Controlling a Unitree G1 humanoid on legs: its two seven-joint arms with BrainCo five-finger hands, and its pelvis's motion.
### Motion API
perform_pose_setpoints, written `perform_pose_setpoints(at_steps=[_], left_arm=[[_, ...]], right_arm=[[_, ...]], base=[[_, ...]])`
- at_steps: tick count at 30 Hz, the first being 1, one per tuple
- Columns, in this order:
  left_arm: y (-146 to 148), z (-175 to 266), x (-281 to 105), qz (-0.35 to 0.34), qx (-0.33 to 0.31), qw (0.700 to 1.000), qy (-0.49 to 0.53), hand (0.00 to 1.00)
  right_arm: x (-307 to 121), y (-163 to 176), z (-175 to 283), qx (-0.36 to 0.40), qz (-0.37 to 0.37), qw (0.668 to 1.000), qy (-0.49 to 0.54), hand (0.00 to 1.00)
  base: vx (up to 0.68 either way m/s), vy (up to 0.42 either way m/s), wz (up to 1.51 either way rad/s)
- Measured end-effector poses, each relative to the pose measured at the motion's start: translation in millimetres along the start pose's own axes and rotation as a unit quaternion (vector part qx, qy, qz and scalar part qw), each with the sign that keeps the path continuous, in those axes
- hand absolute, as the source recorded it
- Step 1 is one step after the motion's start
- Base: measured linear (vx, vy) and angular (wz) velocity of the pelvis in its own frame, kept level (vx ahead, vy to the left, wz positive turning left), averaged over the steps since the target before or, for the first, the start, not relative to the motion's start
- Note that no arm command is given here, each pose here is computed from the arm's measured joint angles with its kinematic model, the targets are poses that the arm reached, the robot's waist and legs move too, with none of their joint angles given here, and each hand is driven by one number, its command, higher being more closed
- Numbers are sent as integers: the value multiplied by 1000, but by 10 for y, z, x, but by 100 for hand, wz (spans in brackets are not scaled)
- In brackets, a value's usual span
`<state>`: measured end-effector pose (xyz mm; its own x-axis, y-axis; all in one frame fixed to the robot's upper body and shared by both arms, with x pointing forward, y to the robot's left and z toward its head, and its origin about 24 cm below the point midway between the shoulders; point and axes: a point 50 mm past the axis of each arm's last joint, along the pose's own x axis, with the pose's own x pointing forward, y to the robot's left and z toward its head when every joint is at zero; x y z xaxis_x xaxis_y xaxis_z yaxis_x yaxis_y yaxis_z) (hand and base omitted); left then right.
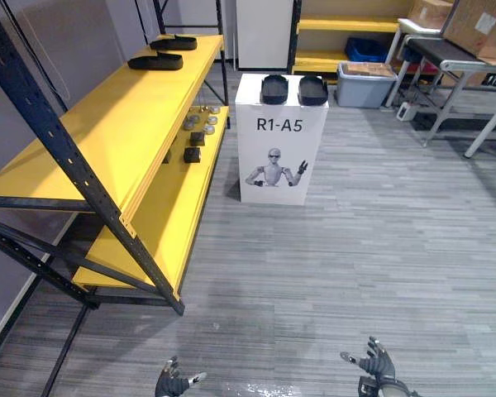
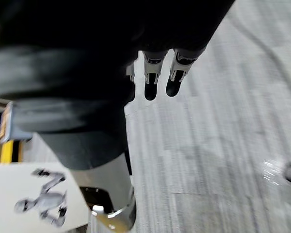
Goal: Walk over and take plastic housings, then place them on the shelf
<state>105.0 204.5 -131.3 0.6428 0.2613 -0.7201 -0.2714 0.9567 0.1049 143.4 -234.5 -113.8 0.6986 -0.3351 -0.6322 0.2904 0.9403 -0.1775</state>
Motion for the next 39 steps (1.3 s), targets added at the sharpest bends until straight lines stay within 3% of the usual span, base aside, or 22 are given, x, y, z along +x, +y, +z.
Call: perform_pose_setpoints(at_steps=[7,15,26,39], left_arm=[[29,276,-20,-4,6,998,-68,0],[56,341,-66,6,1,996,-89,0],[26,392,-54,7,-3,995,-97,0],[45,511,-29,20,-2,993,-112,0]], right_arm=[[23,50,191,-59,34,997,-42,0],[-1,-40,129,-72,28,996,-33,0],[-7,-47,71,-45,13,999,-20,0],[125,100,337,-13,8,999,-46,0]], base=[[23,-3,0],[-23,-16,-1],[0,-6,-8],[106,17,-4]])
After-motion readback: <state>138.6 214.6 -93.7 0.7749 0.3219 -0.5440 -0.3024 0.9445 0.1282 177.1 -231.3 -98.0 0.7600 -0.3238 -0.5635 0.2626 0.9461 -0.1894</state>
